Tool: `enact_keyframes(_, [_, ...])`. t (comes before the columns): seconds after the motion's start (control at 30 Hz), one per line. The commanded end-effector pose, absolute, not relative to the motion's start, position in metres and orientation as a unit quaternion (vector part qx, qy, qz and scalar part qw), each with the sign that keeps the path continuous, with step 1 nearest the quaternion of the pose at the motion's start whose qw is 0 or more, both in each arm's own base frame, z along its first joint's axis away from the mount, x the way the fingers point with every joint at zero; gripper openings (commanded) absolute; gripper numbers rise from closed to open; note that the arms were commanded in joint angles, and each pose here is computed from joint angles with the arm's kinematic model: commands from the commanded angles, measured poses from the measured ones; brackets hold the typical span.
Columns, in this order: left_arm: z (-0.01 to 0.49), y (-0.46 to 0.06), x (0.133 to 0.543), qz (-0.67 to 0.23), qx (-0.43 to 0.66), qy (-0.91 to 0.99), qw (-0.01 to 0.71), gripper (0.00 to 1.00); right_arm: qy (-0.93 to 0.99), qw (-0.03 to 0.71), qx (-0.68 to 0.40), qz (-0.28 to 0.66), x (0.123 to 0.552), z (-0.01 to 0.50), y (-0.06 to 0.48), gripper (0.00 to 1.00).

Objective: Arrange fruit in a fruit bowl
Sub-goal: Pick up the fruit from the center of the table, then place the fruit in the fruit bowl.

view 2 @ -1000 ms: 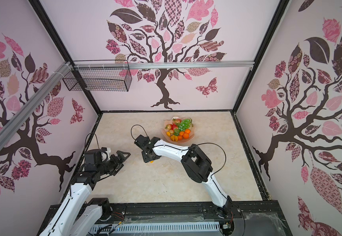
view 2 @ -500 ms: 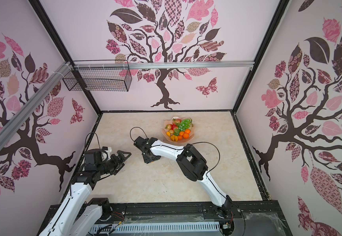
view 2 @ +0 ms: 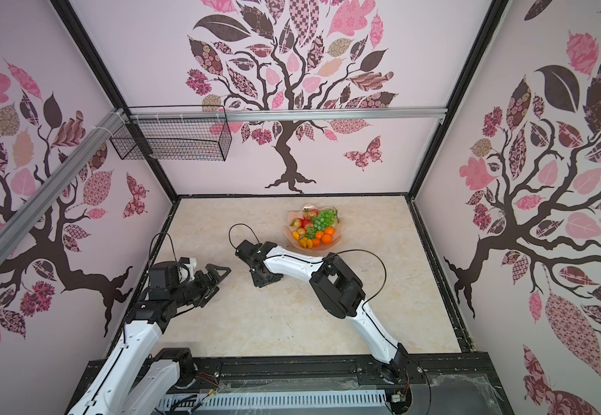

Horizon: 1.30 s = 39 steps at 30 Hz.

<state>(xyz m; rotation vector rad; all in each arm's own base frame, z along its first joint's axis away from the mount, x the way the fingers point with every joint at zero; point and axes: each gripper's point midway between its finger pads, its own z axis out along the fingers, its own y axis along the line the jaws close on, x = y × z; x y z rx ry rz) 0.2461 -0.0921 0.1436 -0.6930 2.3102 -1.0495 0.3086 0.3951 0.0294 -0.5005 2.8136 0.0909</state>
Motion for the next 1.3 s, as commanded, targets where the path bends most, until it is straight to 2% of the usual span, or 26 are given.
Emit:
enact_keyframes(0.0, [0.149,-0.092,0.250,-0.388,-0.246,0.848,0.264,0.98,0.976,0.120,-0.180,0.014,0.306,0.009,0.394,0.38])
enact_keyframes(0.43, [0.152,-0.091,0.253,-0.388,-0.244,0.847,0.270,0.98,0.975,0.123,-0.183,0.020,0.307,0.014,0.397,0.31])
enact_keyframes(0.77, [0.166,-0.097,0.270,-0.392,-0.212,0.850,0.280,0.98,0.971,0.166,-0.162,0.064,0.328,0.076,0.395,0.28])
enact_keyframes(1.0, [0.175,-0.134,0.295,-0.393,-0.163,0.860,0.280,0.98,0.969,0.203,-0.114,0.083,0.363,0.124,0.356,0.28])
enact_keyframes(1.27, [0.179,-0.171,0.322,-0.399,-0.128,0.865,0.278,0.98,0.969,0.226,-0.061,0.073,0.403,0.143,0.301,0.28])
